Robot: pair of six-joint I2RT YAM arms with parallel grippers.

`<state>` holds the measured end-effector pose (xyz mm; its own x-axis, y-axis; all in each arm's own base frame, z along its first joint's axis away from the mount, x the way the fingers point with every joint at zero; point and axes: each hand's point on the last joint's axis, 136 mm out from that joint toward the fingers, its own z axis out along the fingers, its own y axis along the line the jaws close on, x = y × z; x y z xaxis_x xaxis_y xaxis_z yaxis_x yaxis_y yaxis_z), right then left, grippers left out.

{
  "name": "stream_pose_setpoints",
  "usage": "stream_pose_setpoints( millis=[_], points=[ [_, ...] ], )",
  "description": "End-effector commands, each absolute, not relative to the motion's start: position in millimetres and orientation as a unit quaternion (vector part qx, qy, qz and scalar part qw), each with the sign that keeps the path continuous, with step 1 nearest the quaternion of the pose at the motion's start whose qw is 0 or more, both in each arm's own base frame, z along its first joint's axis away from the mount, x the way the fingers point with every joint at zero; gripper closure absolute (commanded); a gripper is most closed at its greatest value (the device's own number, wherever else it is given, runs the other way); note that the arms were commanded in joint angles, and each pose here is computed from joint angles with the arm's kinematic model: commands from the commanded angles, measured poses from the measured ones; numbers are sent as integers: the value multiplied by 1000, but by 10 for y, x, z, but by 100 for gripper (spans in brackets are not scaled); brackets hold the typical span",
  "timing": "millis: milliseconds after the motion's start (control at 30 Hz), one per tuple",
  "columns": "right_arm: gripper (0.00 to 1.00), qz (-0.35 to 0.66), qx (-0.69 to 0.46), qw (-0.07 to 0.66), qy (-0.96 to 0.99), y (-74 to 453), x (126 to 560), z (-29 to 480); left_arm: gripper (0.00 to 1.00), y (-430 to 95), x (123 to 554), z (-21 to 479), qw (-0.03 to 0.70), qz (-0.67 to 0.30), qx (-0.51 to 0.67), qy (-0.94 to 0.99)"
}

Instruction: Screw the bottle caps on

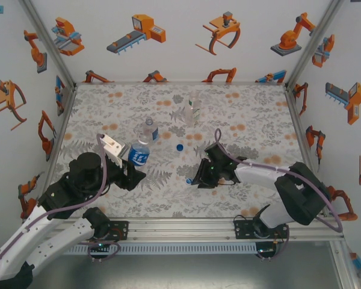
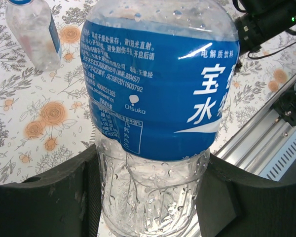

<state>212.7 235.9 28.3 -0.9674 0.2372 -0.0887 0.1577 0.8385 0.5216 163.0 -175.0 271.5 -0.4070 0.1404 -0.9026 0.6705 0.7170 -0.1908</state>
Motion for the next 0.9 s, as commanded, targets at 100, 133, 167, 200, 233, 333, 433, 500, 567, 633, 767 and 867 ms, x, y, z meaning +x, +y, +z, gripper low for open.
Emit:
stream_pose_setpoints(
  millis=[100, 133, 167, 200, 233, 333, 433, 500, 567, 633, 767, 867],
  points=[
    [55, 111, 51, 109, 986, 1931, 2153, 522, 100, -1726, 1645, 2825, 493, -282, 241, 787],
    [54, 97, 35, 117, 988, 1943, 2179, 592, 100, -1727, 1647, 2821, 493, -282, 241, 787],
    [54, 84, 18, 128, 988, 1975, 2217, 671, 100, -1726, 1649, 2814, 493, -281, 242, 787],
    [54, 74, 3, 137, 988, 2010, 2246, 728, 100, -1728, 1651, 2812, 493, -281, 242, 787],
    [54, 66, -17, 148, 987, 2076, 2276, 791, 100, -1722, 1654, 2805, 493, -280, 240, 788],
    [53, 61, -77, 169, 981, 2346, 2325, 898, 99, -1712, 1656, 2797, 495, -278, 239, 788],
    [52, 43, -122, 165, 978, 2563, 2349, 898, 99, -1697, 1654, 2783, 496, -276, 238, 788],
    [52, 29, -148, 164, 975, 2683, 2361, 882, 99, -1681, 1655, 2772, 497, -273, 237, 789],
    [52, 23, -166, 164, 972, 2802, 2377, 858, 99, -1666, 1646, 2768, 498, -272, 237, 789],
    [51, 26, -175, 164, 970, 2908, 2385, 829, 99, -1649, 1639, 2766, 499, -270, 237, 788],
    [51, 34, -180, 155, 971, 3030, 2374, 711, 99, -1618, 1626, 2756, 501, -267, 236, 789],
    [51, 38, -176, 146, 973, 3062, 2351, 615, 99, -1606, 1616, 2748, 502, -267, 235, 788]
  ],
)
